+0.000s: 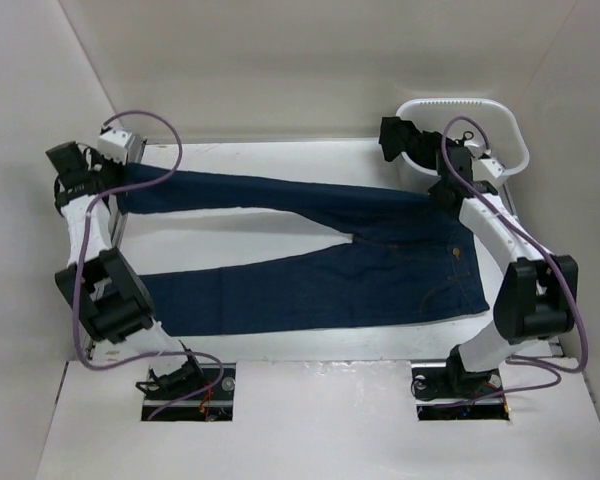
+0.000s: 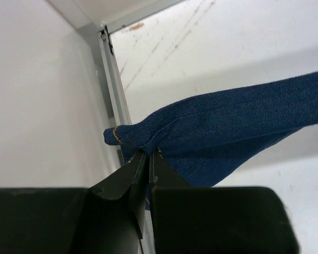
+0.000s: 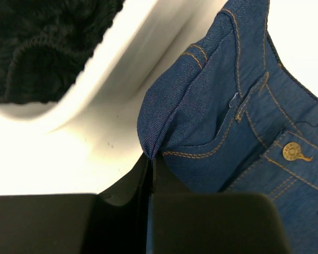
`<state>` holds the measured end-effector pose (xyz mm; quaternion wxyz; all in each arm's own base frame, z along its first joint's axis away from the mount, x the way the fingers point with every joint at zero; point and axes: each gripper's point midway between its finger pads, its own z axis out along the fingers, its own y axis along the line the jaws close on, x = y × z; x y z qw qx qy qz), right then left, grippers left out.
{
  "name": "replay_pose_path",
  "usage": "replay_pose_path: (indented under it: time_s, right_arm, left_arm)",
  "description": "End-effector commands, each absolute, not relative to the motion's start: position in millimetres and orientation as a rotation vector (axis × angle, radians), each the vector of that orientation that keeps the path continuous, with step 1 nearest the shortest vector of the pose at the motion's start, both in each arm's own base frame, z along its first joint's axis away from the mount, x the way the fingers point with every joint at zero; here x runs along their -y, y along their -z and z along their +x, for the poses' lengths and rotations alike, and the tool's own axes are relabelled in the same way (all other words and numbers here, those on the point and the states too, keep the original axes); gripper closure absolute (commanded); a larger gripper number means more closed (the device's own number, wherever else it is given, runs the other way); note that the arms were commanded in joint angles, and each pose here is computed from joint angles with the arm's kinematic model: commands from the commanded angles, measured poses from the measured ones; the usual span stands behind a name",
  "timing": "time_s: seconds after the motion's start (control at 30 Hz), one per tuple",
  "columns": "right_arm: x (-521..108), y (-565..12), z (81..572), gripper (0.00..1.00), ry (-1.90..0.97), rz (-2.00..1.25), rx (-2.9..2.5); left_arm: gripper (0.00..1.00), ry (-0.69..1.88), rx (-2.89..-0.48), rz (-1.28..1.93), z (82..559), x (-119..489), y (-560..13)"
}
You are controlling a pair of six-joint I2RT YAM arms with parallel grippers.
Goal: Fold and stack the trousers
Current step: Fold the trousers
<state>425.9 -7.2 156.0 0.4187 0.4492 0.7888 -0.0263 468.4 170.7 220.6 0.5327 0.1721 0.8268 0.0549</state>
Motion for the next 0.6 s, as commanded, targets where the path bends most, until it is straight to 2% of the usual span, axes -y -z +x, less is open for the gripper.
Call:
replay_pose_path:
  time_s: [0.0,0.17,0.3,0.47,0.57]
  right_arm:
    - [29.6,-187.8,421.1,0.98,0.033,1.043,-1.910]
    - [-4.5,-161.3,372.7,0.98,-0.039,0.998,-2.020]
    - [-19.4,-137.7,318.6,0.96,-0.106,1.125,-2.027]
    - [-24.8,-108.1,264.9,0.97,-0.214,1.279,-2.053]
    - [-29.6,-91.5,241.2,0.94,-0.227,1.356,-2.055]
  left_arm:
    - [1.00,-0.382,-1.853,0.515,422.6,-201.0,-269.5]
    - [1.00,-0.400,-1.929,0.500,349.4,-206.9,-234.5]
    - [1.00,-0.425,-1.994,0.423,298.2,-207.4,-204.6]
    - [1.00,-0.397,-2.085,0.325,255.4,-202.3,-193.0]
    - [1.00,-0.430,-2.109,0.334,236.4,-203.4,-189.7]
